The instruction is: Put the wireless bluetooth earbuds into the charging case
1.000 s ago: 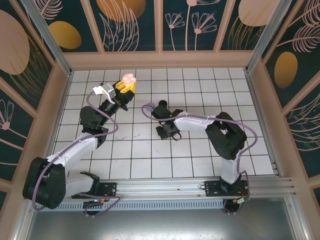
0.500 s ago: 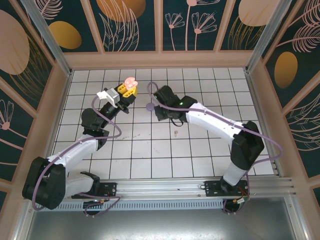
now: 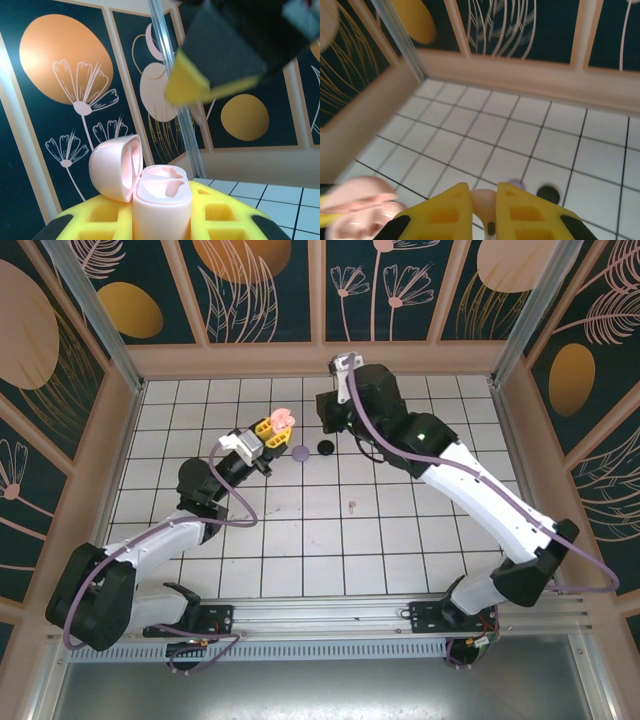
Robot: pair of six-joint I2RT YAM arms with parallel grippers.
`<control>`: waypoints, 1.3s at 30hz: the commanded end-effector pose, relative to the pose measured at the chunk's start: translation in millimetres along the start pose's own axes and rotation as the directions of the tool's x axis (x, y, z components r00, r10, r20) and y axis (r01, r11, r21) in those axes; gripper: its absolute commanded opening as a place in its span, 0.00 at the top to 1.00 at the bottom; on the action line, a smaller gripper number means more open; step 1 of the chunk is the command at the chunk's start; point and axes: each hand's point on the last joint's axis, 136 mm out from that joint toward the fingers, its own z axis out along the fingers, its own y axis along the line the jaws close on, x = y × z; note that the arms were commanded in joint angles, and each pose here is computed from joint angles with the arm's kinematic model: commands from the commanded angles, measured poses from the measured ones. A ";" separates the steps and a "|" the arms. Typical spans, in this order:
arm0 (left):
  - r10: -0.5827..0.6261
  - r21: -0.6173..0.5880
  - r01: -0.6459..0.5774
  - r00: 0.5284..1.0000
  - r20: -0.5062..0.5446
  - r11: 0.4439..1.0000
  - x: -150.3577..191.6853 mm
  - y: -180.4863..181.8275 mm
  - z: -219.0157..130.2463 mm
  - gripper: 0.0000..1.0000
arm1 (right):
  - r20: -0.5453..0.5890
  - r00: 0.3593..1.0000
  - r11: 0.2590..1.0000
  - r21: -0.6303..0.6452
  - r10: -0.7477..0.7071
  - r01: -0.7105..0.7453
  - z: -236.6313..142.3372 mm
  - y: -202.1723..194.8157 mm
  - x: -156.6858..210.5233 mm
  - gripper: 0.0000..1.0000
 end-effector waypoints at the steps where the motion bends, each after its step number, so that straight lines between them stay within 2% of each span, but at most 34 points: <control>1: 0.039 0.028 -0.039 0.999 0.015 0.999 -3.3 -4.9 6.6 1.00 | 0.131 0.991 0.995 -0.098 -0.006 0.019 -24.3 13.7 -29.1 0.85; 5: 0.009 0.051 -0.010 1.000 0.017 0.999 -3.5 -7.8 14.2 1.00 | 0.190 0.982 0.980 -0.199 0.007 0.032 -37.5 27.6 -32.4 0.85; 16: -0.126 0.102 0.123 0.992 0.022 0.987 -8.8 -11.9 28.4 1.00 | 0.266 0.963 0.944 -0.324 0.031 0.059 -38.1 46.9 -19.5 0.85; 39: -0.156 0.129 0.152 0.988 0.018 0.980 -13.3 -17.8 32.4 1.00 | 0.221 0.974 0.920 -0.390 0.053 0.039 -9.6 62.6 7.5 0.85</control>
